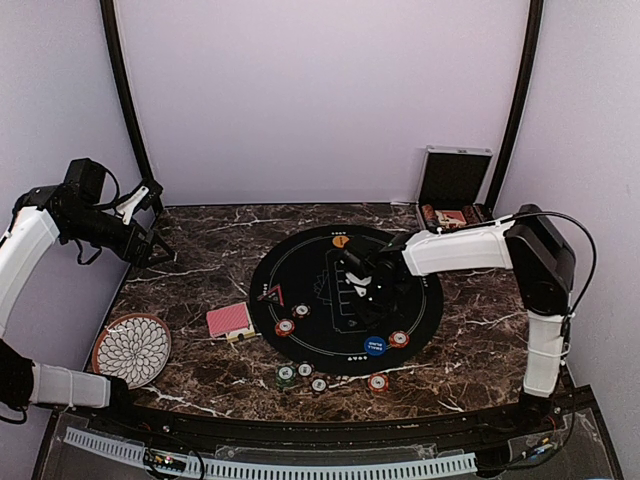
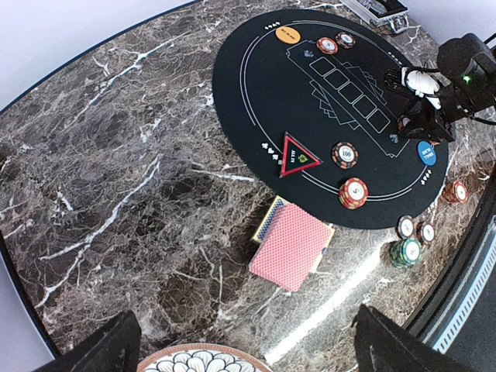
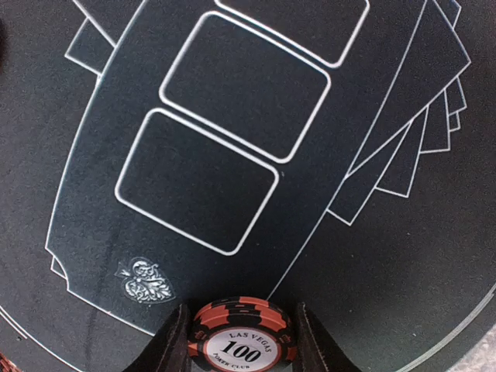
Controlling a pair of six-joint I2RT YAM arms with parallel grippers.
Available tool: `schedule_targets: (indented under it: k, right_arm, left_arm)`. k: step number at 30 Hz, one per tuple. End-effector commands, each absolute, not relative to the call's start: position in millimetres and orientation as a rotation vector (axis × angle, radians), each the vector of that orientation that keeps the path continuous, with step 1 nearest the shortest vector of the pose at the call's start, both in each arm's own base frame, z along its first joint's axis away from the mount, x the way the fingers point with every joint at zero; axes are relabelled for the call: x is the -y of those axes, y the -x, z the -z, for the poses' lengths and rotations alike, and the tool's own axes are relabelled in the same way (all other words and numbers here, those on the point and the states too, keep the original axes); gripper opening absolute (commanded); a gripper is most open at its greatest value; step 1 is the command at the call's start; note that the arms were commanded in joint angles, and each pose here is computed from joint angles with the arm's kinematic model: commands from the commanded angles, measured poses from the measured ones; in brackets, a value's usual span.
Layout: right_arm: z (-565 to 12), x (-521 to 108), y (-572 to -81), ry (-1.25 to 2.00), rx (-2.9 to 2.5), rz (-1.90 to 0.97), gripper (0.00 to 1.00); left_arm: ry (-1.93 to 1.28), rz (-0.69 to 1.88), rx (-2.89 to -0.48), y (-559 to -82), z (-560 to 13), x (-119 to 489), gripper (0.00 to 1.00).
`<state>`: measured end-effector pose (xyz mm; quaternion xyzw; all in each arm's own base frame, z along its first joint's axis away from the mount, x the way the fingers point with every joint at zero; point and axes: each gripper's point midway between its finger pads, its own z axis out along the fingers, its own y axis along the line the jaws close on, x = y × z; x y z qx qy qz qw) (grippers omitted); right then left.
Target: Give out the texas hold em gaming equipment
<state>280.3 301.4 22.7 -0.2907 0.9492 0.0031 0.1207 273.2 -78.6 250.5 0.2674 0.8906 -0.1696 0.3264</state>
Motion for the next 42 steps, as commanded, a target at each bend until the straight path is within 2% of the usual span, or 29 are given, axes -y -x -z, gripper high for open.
schedule_targets:
  k: [1, 18, 36, 42]
  right_arm:
    - [-10, -294, -281, 0.833, -2.783, 0.000, 0.08]
    - [-12, -272, -255, 0.804, -2.824, -0.022, 0.07]
    - [-16, -274, -224, 0.904, -2.837, -0.029, 0.07]
    - [-19, -285, -231, 0.902, -2.823, -0.054, 0.07]
  left_arm:
    - [-0.715, 0.431, -2.315, -268, -258, 78, 0.99]
    - [-0.712, 0.444, -2.311, -270, -260, 79, 0.99]
    - [-0.711, 0.442, -2.311, -271, -260, 79, 0.99]
    - [-0.710, 0.449, -2.314, -271, -259, 80, 0.99]
